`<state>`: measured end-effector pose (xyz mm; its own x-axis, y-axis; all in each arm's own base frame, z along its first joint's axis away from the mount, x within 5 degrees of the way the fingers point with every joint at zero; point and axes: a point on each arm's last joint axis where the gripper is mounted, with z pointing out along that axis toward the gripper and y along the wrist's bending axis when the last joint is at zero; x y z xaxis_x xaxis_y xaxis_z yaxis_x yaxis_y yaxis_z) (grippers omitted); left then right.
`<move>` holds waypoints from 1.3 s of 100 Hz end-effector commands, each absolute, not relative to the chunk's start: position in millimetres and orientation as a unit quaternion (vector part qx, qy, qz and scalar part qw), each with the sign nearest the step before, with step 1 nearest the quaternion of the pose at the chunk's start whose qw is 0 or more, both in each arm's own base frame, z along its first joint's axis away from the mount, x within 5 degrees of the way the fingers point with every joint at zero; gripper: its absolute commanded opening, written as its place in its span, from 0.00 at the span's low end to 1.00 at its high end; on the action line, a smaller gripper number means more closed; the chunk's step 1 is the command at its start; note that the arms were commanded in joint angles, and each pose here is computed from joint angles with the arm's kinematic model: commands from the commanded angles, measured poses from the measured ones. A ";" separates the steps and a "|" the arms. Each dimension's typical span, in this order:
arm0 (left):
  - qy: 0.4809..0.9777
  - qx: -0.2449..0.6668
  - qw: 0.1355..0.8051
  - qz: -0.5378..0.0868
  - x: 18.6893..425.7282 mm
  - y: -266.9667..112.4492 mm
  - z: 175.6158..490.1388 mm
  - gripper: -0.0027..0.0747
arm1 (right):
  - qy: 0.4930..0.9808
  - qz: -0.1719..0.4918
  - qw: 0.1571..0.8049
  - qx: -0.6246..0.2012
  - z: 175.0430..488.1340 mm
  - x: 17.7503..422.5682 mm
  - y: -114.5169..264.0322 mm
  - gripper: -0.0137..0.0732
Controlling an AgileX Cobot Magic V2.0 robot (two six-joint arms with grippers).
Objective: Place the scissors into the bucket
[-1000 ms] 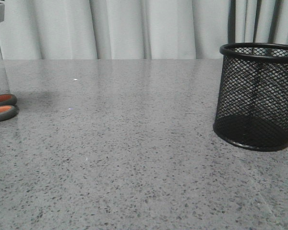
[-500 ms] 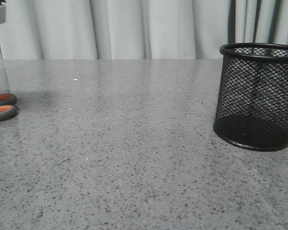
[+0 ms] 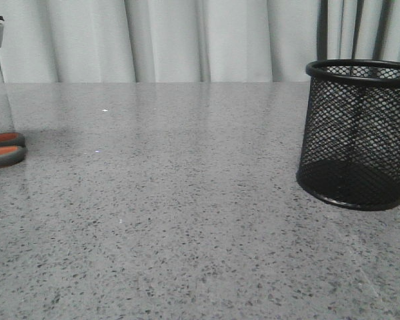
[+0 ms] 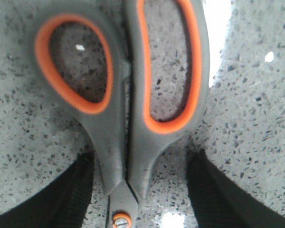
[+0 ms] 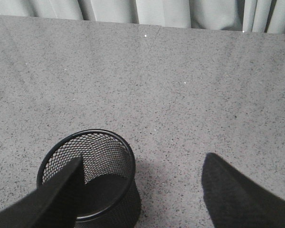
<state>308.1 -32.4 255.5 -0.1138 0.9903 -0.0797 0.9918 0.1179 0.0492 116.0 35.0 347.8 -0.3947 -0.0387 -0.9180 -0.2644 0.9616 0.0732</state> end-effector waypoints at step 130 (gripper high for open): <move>0.632 0.626 0.457 -0.002 218.3 -122.0 405.1 0.05 | 0.718 0.423 0.547 -0.083 387.5 111.1 84.9 0.70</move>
<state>241.0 -110.8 368.0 0.0897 0.8601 -0.5022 0.8749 0.1729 0.4524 104.7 80.9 367.2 -0.4215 0.2152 -0.8809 -0.5768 0.6859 0.4436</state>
